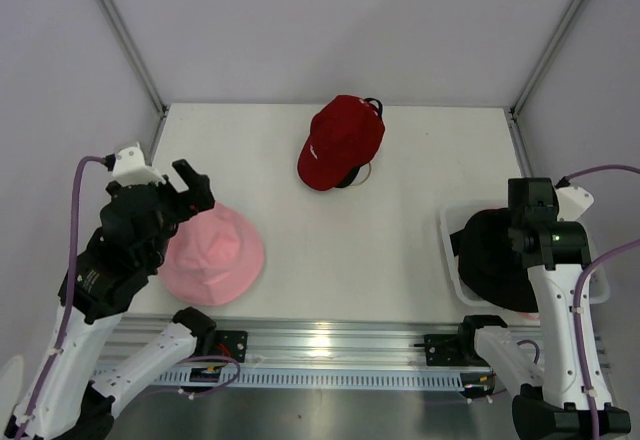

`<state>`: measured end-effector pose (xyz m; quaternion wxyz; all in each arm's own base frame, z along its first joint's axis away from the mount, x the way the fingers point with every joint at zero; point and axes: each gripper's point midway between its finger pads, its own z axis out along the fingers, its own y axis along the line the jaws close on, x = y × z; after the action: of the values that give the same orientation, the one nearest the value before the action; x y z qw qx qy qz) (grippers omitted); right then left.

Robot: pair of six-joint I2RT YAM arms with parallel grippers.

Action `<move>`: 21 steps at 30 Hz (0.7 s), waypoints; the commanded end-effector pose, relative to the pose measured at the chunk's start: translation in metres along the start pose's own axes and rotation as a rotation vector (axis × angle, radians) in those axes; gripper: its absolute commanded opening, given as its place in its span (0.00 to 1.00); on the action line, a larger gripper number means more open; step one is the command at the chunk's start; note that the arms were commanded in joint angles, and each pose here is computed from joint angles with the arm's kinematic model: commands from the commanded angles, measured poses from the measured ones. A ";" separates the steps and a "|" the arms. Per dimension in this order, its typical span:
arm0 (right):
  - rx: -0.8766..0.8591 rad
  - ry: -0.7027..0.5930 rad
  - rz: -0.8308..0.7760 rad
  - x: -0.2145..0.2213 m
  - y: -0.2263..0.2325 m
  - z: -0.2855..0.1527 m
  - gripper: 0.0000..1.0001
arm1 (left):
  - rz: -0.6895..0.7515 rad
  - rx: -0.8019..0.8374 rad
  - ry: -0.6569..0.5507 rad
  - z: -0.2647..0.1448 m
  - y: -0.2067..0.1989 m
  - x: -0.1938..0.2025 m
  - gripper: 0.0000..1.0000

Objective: Stack the hats

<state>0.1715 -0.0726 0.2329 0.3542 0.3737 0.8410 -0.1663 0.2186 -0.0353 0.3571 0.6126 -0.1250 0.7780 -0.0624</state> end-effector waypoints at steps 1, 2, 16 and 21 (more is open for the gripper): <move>-0.007 -0.034 0.048 -0.004 0.002 0.003 0.16 | -0.061 -0.180 0.004 -0.001 0.034 0.003 1.00; -0.022 -0.033 0.049 -0.005 0.007 0.004 0.00 | -0.068 -0.214 0.003 -0.002 0.042 0.004 1.00; -1.003 -0.293 -0.057 -0.122 0.130 -0.179 0.00 | -0.255 -0.436 0.049 -0.012 0.092 0.016 1.00; -1.476 -0.212 -0.120 -0.108 0.203 -0.247 0.00 | -0.194 -0.447 -0.001 -0.018 0.096 -0.004 0.99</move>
<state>0.2435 0.0728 0.4527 0.5991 0.0960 0.7531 0.2544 0.1901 0.0529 0.3250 0.5442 -0.3388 0.7662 0.0456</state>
